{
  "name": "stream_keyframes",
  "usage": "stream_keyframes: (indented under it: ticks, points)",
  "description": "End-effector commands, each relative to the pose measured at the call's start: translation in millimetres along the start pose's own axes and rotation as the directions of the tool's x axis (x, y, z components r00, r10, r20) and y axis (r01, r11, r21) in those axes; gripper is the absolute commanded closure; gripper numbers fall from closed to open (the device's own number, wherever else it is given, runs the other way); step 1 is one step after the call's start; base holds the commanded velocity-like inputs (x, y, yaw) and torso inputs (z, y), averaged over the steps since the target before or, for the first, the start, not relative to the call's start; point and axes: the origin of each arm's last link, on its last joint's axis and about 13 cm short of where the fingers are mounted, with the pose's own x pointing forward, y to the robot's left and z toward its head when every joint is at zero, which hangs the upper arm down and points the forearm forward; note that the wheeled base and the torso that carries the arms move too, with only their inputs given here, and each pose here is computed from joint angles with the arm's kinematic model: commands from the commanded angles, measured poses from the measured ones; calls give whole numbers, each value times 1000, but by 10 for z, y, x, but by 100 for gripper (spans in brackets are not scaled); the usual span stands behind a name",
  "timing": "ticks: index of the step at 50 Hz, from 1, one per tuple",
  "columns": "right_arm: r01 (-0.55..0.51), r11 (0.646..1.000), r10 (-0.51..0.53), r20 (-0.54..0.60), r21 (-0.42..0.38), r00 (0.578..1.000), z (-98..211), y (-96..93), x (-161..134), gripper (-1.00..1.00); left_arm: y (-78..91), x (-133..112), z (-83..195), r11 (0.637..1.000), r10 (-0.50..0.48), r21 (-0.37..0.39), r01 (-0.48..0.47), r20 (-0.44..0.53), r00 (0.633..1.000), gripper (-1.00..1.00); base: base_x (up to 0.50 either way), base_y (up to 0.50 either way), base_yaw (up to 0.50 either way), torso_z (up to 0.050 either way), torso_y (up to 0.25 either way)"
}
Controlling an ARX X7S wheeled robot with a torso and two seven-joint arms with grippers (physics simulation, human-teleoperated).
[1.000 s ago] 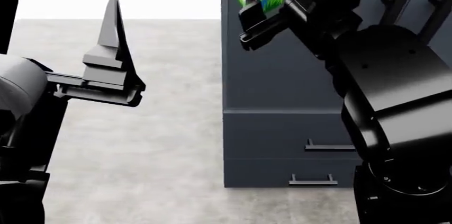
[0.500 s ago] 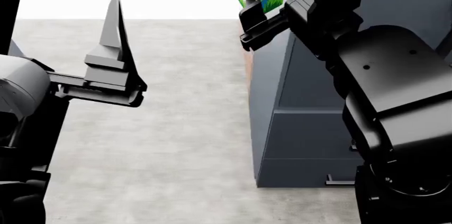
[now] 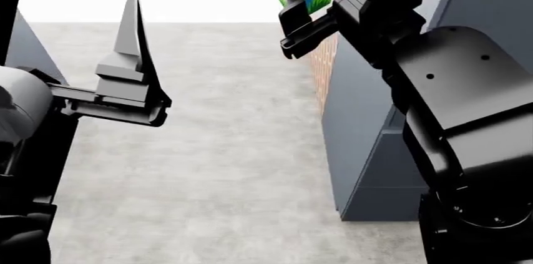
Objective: Move the drinks to the dining counter.
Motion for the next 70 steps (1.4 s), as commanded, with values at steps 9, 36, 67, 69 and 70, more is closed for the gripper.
stream_keyframes:
  ticks: [9,36,67,69,70]
  points:
    - [14,1000,-13,15,-15,1000,43,-15,-16,100,4,-16,10,1000,1,1,-1,5,1000,-100,-2,500,0,0,0]
    - [12,1000,-12,14,-14,1000,29,-13,-21,100,1,-15,14,1000,-3,3,3,5,1000,-100,-2,500,0,0,0]
    - [9,1000,-9,17,-23,1000,37,-4,-9,100,9,-29,19,1000,-3,6,3,8,1000,-100,-2,500,0,0,1]
    - [11,1000,-10,14,-25,1000,30,-4,-14,100,13,-30,24,1000,-1,5,1,9,1000,-100,-2,500,0,0,0]
    - [11,1000,-11,15,-26,1000,32,-4,-15,100,11,-30,22,1000,-2,5,2,8,1000,-100,-2,500,0,0,0]
